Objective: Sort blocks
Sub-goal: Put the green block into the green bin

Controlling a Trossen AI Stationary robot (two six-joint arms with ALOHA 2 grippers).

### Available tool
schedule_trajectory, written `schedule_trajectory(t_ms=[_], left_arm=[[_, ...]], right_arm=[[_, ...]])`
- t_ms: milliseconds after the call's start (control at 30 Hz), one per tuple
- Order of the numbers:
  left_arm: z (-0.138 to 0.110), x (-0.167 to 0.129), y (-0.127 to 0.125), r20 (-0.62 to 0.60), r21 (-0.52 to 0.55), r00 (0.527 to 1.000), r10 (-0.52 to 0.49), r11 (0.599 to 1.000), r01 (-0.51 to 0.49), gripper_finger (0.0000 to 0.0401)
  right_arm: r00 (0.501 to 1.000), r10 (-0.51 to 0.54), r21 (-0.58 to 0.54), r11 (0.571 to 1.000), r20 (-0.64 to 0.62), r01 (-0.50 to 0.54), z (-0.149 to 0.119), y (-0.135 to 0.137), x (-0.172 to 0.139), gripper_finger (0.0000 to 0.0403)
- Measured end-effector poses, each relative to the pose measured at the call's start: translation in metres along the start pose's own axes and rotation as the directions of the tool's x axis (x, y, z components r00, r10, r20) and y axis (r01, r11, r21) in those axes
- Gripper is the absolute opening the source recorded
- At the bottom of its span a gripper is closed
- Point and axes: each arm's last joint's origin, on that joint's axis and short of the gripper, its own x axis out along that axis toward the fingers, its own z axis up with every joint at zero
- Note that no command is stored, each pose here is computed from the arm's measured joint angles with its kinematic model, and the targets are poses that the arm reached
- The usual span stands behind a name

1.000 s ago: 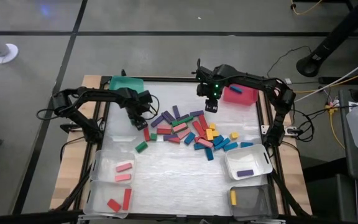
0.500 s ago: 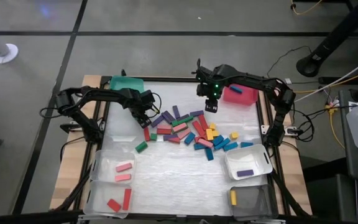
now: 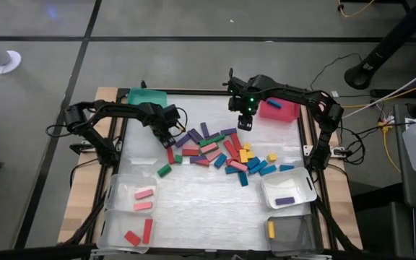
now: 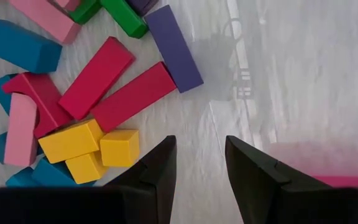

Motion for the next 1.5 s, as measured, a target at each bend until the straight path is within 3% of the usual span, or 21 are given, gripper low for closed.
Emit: schedule_trajectory(t_ms=[167,300,400,600,700,800,900,1000,1233,1500], left_arm=[[0.0,-0.001,-0.001,0.004,-0.044,1.0,-0.025,0.999,0.025,0.0019],[0.001,-0.011,-0.003,0.024,-0.093,0.993,-0.113,0.989,0.115,0.0024],[0.009,-0.029,-0.005,0.097,-0.102,0.98,-0.177,0.977,0.186,0.0019],[0.021,-0.077,0.0,0.303,-0.083,0.932,-0.201,0.968,0.236,0.0016],[0.023,-0.098,0.012,0.39,-0.113,0.912,-0.126,0.977,0.183,0.0021],[0.022,-0.111,0.028,0.448,-0.198,0.893,0.03,0.978,0.067,0.0018],[0.021,-0.11,0.047,0.427,-0.315,0.886,0.178,0.948,-0.039,0.0014],[0.02,-0.108,0.065,0.393,-0.403,0.881,0.262,0.911,-0.091,0.0023],[0.021,-0.093,0.095,0.303,-0.497,0.897,0.323,0.856,-0.141,0.0065],[0.024,-0.078,0.107,0.238,-0.524,0.914,0.328,0.836,-0.163,0.0114]], right_arm=[[1.0,0.001,0.0,1.0,0.0,-0.001,0.0,0.0,0.0,0.0138],[1.0,0.0,-0.002,1.0,0.006,0.0,0.001,0.0,0.0,0.0138],[0.999,-0.012,-0.024,1.0,0.047,0.013,0.005,-0.001,0.0,0.0138],[0.982,-0.042,-0.058,0.997,0.183,0.054,0.018,-0.005,-0.002,0.0138],[0.972,-0.055,-0.06,0.996,0.231,0.071,0.022,-0.006,-0.003,0.0138],[0.964,-0.062,-0.061,0.995,0.257,0.08,0.025,-0.007,-0.003,0.0138],[0.959,-0.066,-0.062,0.994,0.276,0.086,0.027,-0.007,-0.004,0.0138],[0.959,-0.066,-0.061,0.994,0.275,0.086,0.027,-0.007,-0.004,0.0138],[0.96,-0.065,-0.06,0.995,0.272,0.084,0.027,-0.007,-0.003,0.0138],[0.976,-0.013,-0.067,0.997,0.22,0.028,0.032,-0.008,0.019,0.0138]])
